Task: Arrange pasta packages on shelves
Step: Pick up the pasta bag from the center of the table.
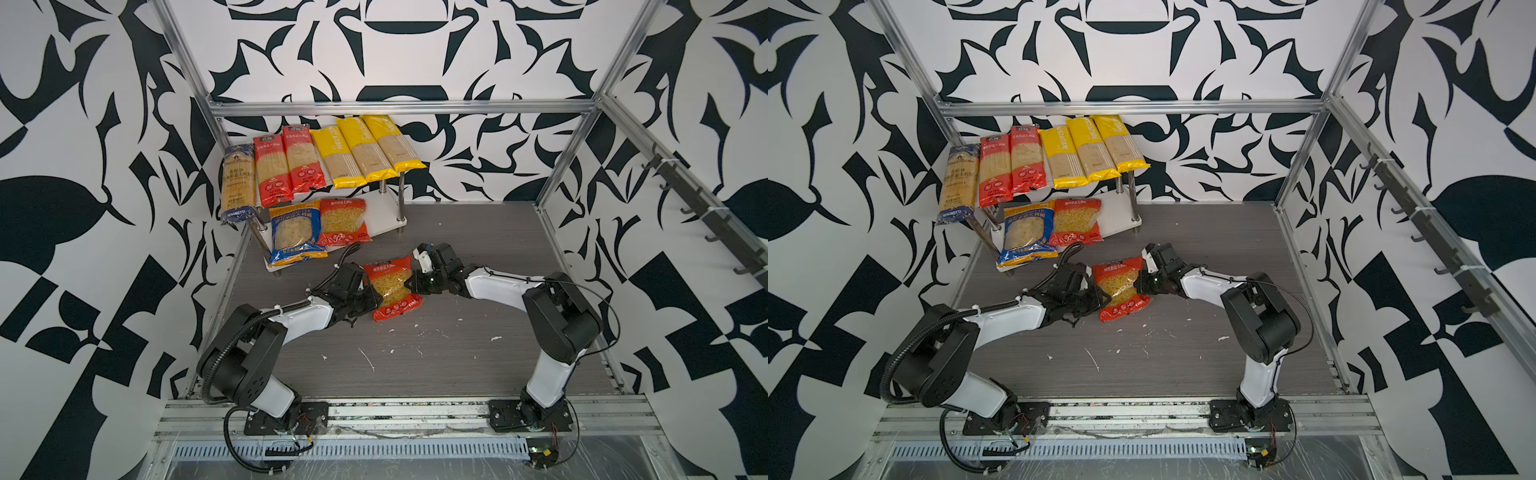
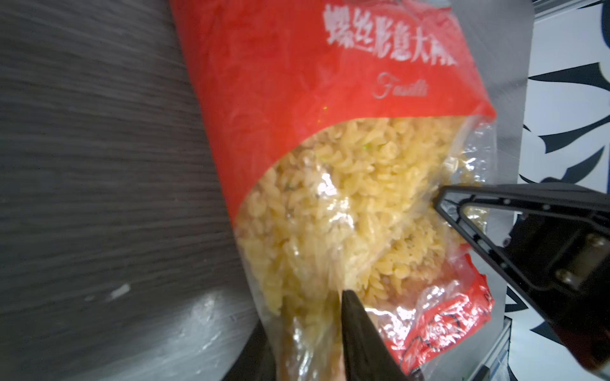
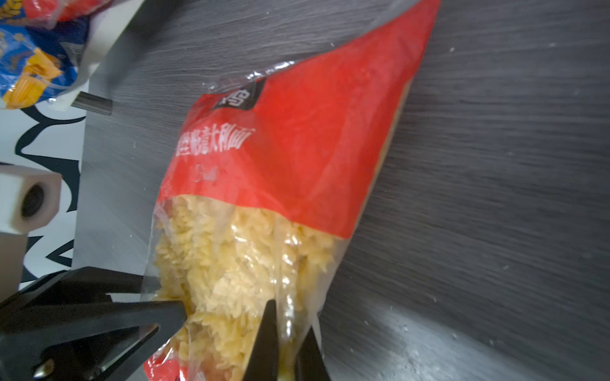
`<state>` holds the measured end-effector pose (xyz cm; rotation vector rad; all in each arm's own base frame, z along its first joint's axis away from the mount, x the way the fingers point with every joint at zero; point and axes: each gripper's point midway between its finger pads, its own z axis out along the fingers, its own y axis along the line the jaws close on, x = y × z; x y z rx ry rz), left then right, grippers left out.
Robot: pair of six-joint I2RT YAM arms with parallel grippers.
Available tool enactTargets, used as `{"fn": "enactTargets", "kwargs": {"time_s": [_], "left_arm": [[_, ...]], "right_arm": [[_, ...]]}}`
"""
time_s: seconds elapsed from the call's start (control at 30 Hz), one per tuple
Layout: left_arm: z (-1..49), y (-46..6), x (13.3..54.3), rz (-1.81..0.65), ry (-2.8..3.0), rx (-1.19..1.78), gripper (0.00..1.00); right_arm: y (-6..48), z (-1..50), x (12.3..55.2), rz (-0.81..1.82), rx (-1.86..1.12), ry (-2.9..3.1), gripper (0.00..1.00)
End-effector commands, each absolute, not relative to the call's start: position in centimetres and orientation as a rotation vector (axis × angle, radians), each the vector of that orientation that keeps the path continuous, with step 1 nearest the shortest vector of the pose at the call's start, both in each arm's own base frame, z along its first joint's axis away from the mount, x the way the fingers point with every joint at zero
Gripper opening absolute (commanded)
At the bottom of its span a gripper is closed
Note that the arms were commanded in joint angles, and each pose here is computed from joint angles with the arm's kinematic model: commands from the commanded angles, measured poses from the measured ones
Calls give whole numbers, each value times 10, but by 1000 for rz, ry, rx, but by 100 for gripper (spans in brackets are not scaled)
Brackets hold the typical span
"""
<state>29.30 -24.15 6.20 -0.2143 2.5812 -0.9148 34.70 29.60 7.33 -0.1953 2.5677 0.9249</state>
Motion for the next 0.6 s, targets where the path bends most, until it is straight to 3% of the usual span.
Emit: {"fn": "enactTargets", "kwargs": {"time_s": [0.0, 0.57], "left_arm": [[85, -250, 290, -981, 2517, -157, 31], [163, -256, 305, -1005, 2272, 8, 15]], "right_arm": [[309, 121, 346, 1032, -254, 2436, 0], [321, 234, 355, 1102, -372, 2127, 0]]}}
